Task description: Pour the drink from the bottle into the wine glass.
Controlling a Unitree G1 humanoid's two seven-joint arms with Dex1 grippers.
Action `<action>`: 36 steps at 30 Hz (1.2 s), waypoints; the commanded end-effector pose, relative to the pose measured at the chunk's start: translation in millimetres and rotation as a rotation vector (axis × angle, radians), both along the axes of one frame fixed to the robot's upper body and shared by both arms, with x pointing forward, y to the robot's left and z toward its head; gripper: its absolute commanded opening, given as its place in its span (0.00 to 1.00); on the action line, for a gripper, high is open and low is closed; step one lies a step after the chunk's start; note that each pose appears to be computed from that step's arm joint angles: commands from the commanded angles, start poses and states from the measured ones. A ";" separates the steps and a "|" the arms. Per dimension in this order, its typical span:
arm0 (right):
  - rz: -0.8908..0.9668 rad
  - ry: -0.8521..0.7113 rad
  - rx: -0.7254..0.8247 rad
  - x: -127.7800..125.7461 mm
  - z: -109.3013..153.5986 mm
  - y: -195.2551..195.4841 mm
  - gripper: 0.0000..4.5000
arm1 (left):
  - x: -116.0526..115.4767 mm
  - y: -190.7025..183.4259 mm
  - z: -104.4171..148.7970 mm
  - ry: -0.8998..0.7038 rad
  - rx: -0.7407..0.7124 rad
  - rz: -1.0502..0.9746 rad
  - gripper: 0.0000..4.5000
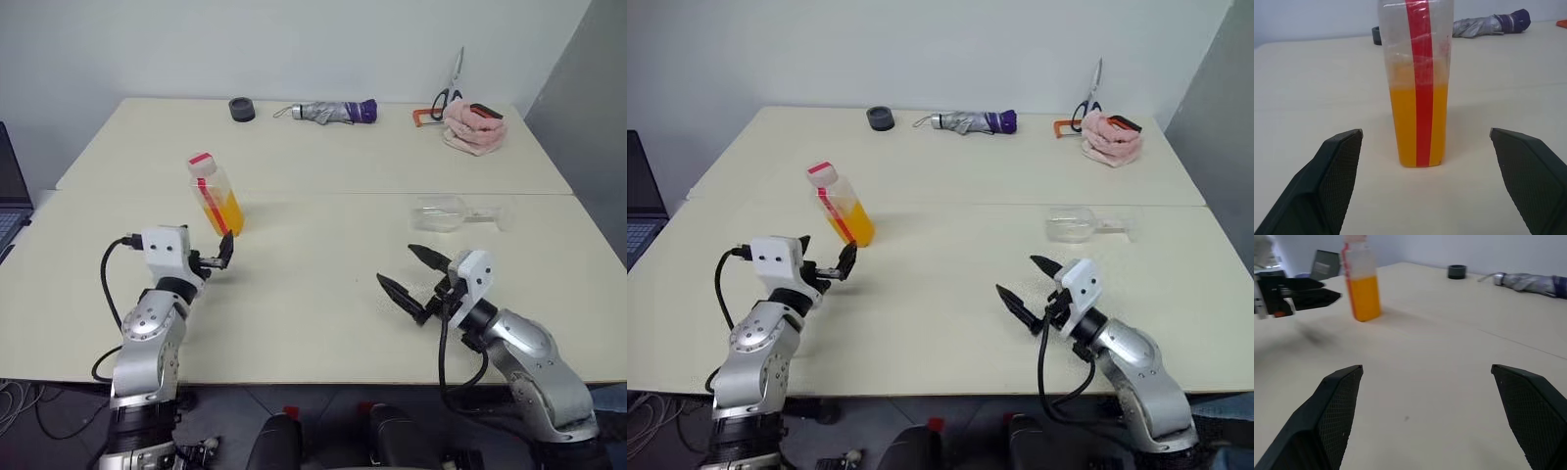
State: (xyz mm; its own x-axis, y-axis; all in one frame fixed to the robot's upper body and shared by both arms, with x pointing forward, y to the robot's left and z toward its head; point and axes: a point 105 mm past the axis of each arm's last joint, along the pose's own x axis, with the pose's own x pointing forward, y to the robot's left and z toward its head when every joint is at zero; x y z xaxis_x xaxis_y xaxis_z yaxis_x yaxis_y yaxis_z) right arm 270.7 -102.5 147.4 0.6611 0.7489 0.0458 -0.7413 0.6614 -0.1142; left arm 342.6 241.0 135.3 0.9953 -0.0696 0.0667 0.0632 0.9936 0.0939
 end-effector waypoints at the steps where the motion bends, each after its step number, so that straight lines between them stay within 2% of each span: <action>1: 0.099 -0.029 -0.001 -8.9 18.0 11.4 1.00 | 5.9 -0.5 26.4 -0.058 0.026 -0.008 0.99; 17: 0.105 -0.064 -0.004 4.1 26.5 13.7 1.00 | 39.2 5.0 57.7 -0.090 0.028 -0.009 0.99; 36: 0.124 -0.079 -0.007 4.8 35.1 22.6 1.00 | 66.0 -7.4 64.0 -0.087 0.048 -0.081 0.99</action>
